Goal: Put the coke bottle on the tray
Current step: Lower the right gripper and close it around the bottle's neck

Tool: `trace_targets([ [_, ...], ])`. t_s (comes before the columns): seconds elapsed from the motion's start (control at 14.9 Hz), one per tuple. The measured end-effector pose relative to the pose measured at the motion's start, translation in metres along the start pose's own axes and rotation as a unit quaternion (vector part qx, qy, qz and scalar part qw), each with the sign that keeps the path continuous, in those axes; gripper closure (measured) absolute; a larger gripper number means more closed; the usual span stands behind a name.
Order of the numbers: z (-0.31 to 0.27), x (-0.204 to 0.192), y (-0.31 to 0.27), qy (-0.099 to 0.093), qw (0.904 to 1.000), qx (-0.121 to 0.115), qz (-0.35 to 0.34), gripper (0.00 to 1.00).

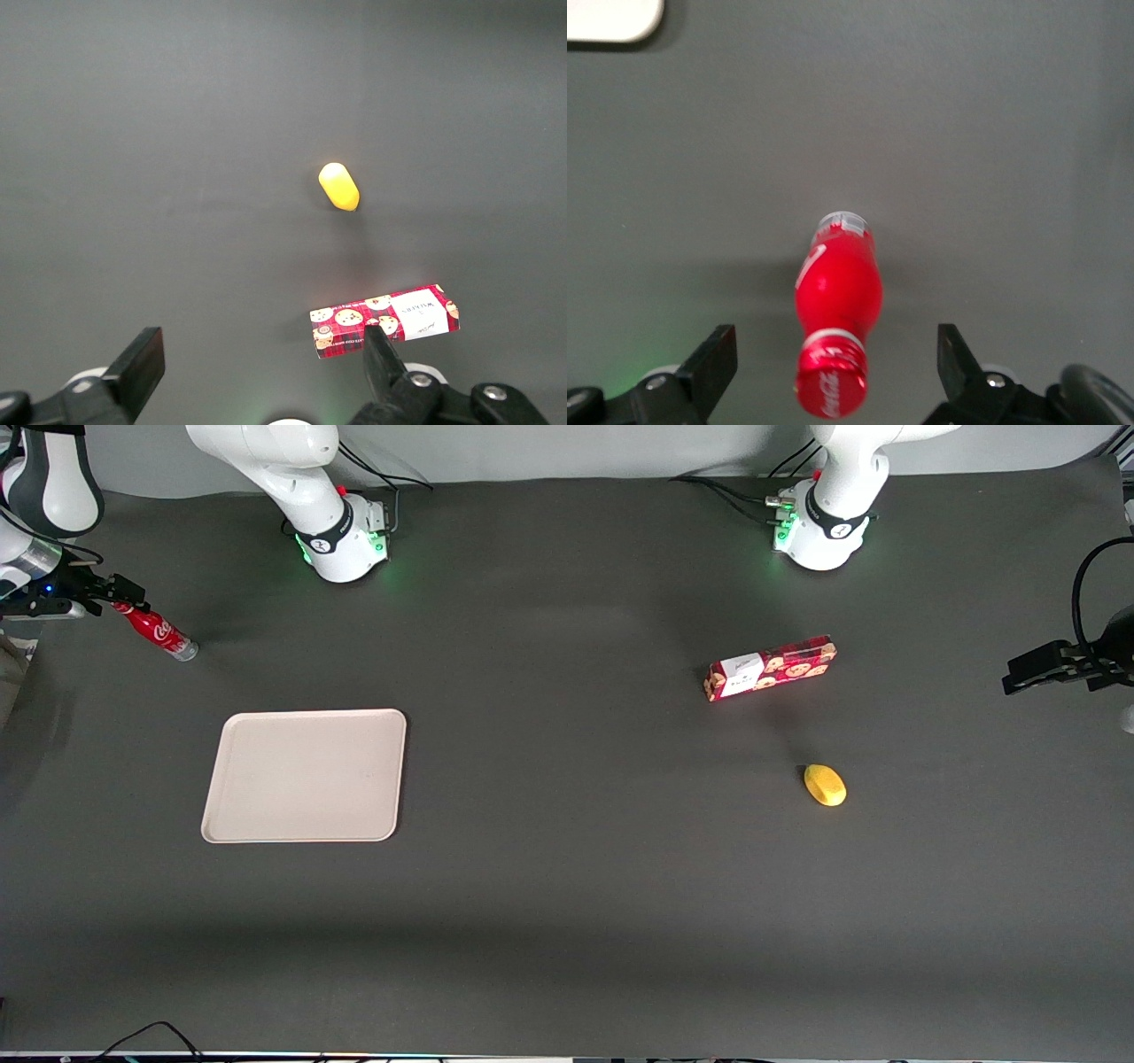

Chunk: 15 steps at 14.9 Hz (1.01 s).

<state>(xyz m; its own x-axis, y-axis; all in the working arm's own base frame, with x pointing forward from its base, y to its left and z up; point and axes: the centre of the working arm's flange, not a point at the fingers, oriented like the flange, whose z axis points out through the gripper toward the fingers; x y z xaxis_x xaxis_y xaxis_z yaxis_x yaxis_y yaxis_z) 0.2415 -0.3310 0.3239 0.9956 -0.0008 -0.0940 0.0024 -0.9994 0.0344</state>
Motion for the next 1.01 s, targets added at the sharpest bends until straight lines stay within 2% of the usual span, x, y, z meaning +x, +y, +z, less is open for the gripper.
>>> trace_targets([
  [0.34,0.0038,-0.0066,0.0034,0.002,1.0000,-0.001,0.004,0.02],
  [0.4,0.0039,-0.0068,0.0038,0.003,1.0000,-0.002,0.004,0.04],
  [0.47,0.0038,-0.0065,0.0040,0.005,1.0000,-0.003,0.004,0.14],
  [0.6,0.0030,-0.0054,0.0044,0.010,0.9999,-0.007,0.004,0.20],
  [0.67,0.0031,-0.0054,0.0044,0.011,0.9999,-0.007,0.004,0.27],
  [1.01,0.0099,-0.0052,-0.0011,0.015,0.9999,-0.006,0.001,0.35],
])
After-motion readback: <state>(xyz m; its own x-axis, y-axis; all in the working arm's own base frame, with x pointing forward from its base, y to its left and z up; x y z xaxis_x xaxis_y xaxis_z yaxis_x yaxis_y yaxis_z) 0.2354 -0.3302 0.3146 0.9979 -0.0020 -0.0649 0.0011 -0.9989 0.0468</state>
